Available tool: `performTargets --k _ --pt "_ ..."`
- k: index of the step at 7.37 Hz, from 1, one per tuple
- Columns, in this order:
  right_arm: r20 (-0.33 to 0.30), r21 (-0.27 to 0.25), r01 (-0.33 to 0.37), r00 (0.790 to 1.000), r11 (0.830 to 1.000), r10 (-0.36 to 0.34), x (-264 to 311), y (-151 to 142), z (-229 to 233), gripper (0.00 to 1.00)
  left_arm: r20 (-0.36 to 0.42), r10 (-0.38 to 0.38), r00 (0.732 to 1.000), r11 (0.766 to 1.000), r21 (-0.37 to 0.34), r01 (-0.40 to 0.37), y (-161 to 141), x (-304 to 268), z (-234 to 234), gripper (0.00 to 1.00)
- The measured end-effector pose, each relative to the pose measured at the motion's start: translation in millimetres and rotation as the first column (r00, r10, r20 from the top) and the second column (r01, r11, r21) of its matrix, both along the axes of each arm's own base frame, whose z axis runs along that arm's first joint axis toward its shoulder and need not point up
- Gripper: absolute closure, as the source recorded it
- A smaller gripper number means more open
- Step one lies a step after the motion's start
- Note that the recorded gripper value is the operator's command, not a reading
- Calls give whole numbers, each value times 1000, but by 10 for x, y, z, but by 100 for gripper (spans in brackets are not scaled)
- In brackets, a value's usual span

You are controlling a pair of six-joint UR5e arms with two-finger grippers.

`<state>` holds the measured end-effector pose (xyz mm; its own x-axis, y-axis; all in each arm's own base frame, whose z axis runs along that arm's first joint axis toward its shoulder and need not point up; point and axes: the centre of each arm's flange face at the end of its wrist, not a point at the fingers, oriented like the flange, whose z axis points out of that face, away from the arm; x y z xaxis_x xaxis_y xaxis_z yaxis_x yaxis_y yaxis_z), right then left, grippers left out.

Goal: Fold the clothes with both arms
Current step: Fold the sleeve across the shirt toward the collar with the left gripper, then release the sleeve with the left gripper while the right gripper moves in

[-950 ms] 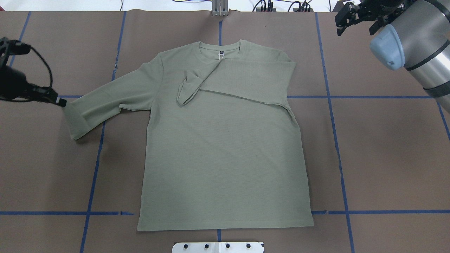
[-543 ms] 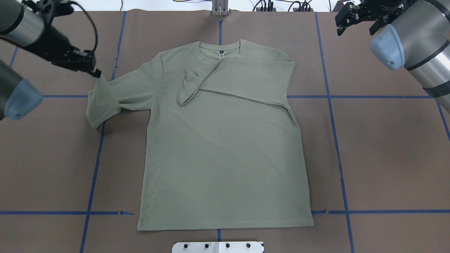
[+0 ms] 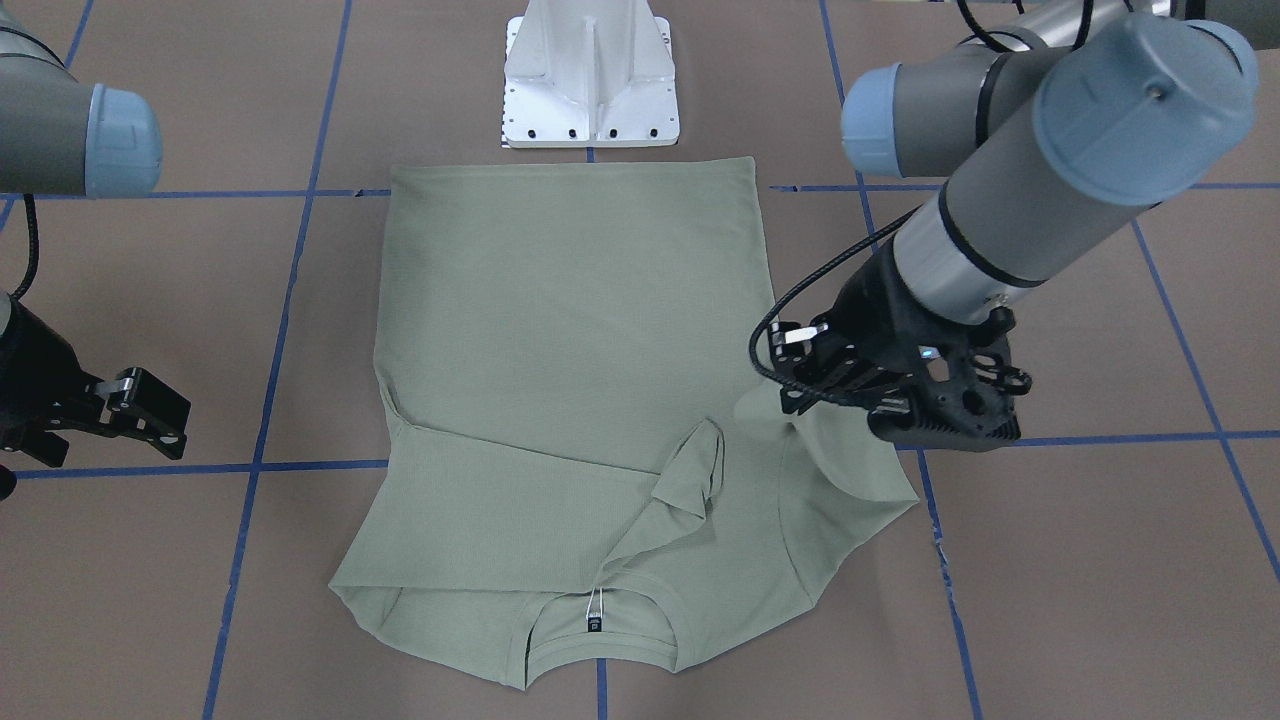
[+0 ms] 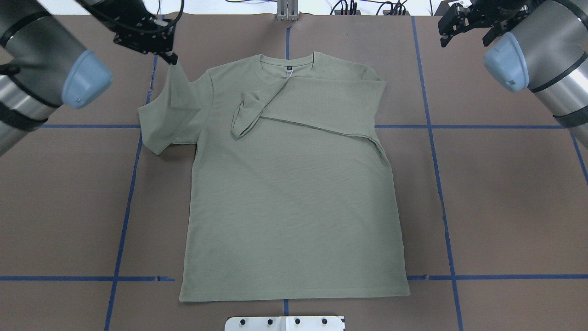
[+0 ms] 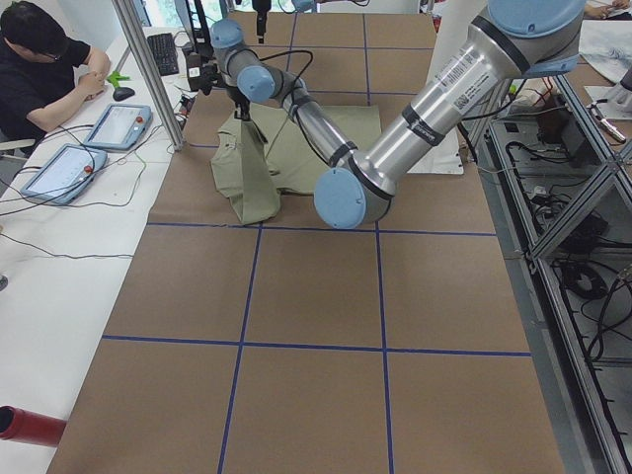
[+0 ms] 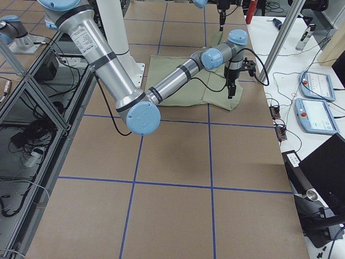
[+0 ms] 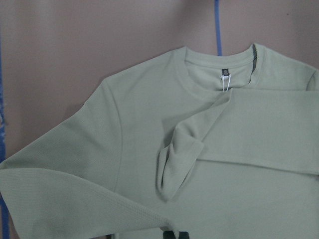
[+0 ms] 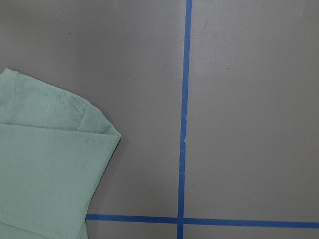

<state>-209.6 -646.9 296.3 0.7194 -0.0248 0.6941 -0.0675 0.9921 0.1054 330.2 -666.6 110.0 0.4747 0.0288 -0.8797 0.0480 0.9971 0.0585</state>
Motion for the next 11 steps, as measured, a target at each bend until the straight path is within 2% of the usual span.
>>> performTargets --k 1,3,5,7,8,9,10,11 --pt "0 0 0 1000 1000 0 0 1 -1 0 9 -8 1000 1000 -24 8 -76 392 -303 100" --pt "1 -2 -1 1000 1000 1 0 1 1 0 -30 -15 999 999 -42 13 22 1288 -789 100" --pt "0 -2 -2 1000 1000 2 1 2 7 0 -67 1 998 1000 -26 -2 260 2014 -863 100" --pt "-1 -3 -2 1000 1000 2 1 2 17 0 -71 2 998 1000 -16 -3 448 2388 -923 100" --pt "-1 -4 -2 1000 1000 2 1 2 21 0 -73 -21 997 999 -25 19 514 2572 -965 100" --pt "-1 -5 -2 1000 1000 2 -2 2 21 0 -80 -63 995 997 -45 60 572 2747 -991 70" --pt "-1 -4 -1 1000 1000 1 -5 3 18 0 -84 -114 990 991 -76 107 606 2860 -1027 1" --pt "0 -3 -1 1000 1000 1 -11 6 11 0 -93 -160 983 983 -109 150 620 2934 -1067 0"
